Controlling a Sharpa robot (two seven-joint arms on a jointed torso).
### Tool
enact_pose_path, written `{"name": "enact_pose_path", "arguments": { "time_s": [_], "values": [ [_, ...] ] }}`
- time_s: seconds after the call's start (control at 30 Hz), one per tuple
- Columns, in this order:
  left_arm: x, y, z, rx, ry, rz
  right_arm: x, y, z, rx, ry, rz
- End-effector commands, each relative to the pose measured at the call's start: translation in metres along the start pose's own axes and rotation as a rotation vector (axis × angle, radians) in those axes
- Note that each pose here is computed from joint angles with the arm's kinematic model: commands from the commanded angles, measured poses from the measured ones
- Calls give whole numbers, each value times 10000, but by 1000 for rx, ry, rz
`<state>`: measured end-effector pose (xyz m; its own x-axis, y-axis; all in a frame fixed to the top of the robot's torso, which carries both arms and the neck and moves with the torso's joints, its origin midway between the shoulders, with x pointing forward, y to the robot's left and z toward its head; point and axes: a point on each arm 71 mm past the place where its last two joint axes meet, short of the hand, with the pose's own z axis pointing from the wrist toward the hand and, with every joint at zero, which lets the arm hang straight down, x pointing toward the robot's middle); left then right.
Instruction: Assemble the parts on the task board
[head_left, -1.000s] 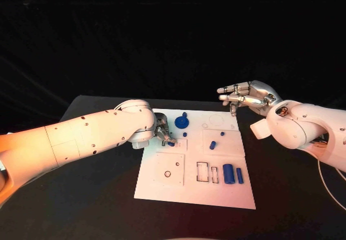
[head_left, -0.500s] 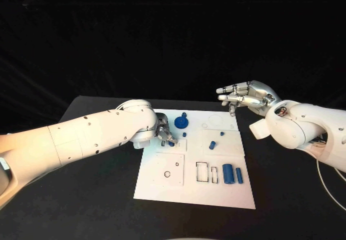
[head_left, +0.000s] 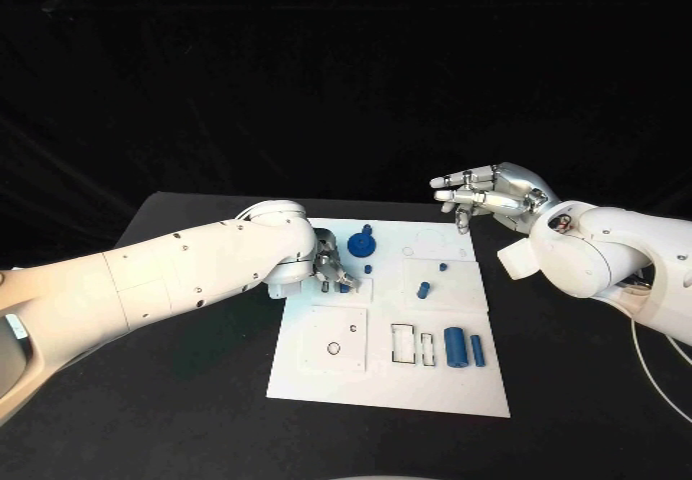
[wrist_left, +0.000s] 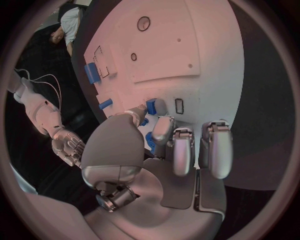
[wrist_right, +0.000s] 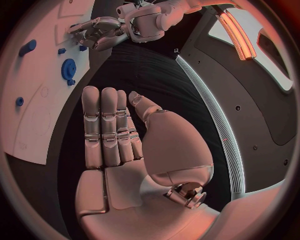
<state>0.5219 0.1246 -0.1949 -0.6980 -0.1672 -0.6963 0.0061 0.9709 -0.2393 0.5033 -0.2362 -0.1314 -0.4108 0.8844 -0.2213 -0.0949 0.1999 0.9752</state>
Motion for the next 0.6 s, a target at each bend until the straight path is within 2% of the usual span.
{"name": "enact_pose_path", "arguments": {
  "time_s": [0.03, 0.37, 0.6],
  "values": [
    [16, 8, 13, -9, 25, 9, 33, -1, -4, 4, 28, 15],
    [-11, 50, 11, -14, 12, -4, 38, 0, -12, 3, 33, 9],
    [-53, 84, -42, -6, -7, -20, 26, -6, -15, 3, 32, 4]
  ]
}}
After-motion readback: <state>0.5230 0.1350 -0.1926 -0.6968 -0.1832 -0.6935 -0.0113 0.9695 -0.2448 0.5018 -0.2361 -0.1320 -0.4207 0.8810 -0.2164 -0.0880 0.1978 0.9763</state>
